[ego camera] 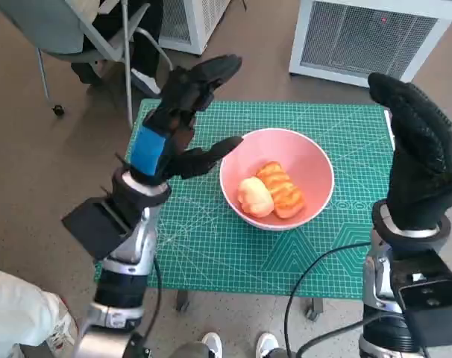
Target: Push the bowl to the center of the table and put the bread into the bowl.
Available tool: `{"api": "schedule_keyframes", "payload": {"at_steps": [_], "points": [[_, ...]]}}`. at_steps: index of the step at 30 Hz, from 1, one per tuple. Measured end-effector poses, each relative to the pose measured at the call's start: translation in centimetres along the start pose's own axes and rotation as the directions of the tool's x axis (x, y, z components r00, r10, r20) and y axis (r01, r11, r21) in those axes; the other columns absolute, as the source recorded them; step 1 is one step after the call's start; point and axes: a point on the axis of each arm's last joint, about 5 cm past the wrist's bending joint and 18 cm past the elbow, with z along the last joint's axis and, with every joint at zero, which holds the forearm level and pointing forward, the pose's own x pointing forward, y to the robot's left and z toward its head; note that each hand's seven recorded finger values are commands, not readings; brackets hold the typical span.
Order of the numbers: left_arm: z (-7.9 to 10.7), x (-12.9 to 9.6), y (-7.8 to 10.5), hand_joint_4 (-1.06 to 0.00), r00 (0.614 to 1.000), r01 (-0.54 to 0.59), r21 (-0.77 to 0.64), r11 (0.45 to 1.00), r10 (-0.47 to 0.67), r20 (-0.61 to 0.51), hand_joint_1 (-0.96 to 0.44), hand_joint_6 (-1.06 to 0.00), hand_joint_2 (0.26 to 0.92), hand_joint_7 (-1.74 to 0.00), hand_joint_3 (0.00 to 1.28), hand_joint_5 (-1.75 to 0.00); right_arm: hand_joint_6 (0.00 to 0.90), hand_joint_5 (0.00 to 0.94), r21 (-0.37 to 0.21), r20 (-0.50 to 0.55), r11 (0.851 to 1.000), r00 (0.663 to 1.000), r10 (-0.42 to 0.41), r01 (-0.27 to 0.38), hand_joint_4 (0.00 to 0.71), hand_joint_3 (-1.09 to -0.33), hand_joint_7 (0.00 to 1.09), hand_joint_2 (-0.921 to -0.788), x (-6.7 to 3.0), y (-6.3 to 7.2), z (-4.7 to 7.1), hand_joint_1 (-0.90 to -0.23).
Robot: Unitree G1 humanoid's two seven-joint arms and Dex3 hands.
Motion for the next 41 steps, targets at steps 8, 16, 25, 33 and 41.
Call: {"api": "schedule_keyframes", "payload": {"at_steps": [8, 16, 25, 33, 41], "points": [[0.6, -0.4, -0.2, -0.02, 1.0, -0.002, -0.017, 1.0, 0.002, -0.005, -0.34, 0.0, 0.921, -0.94, 0.39, -0.74, 0.133, 0.001, 0.013, 0.004, 1.0, 1.0, -0.003, 0.003, 0.441, -0.524, 0.69, -0.921, 0.41, 0.4, 0.1, -0.363], [0.7, -0.6, -0.3, -0.02, 1.0, -0.005, -0.024, 1.0, 0.005, -0.009, -0.35, 0.0, 0.921, -0.95, 0.39, -0.75, 0.134, 0.004, 0.021, 0.011, 1.0, 1.0, 0.003, -0.004, 0.448, -0.523, 0.7, -0.921, 0.71, 0.6, 0.1, -0.364], [0.8, -0.7, -0.5, -0.01, 1.0, -0.014, -0.041, 0.999, 0.014, -0.003, -0.36, 0.0, 0.921, -0.96, 0.4, -0.76, 0.133, 0.003, 0.025, 0.009, 1.0, 1.0, 0.009, -0.009, 0.448, -0.509, 0.7, -0.921, 1.05, 0.7, 0.2, -0.374], [0.9, -0.6, -0.7, -0.01, 1.0, -0.026, -0.049, 0.998, 0.026, 0.004, -0.37, 0.0, 0.921, -0.97, 0.39, -0.78, 0.133, 0.005, 0.026, -0.005, 1.0, 1.0, 0.012, -0.012, 0.452, -0.502, 0.7, -0.921, 1.15, 0.7, 0.2, -0.382], [0.9, -0.6, -0.7, 0.0, 0.999, -0.035, -0.052, 0.998, 0.035, 0.005, -0.37, 0.0, 0.921, -0.98, 0.39, -0.79, 0.132, 0.005, 0.032, -0.012, 0.999, 1.0, 0.025, -0.024, 0.453, -0.502, 0.7, -0.921, 1.27, 0.7, 0.2, -0.382]]}}
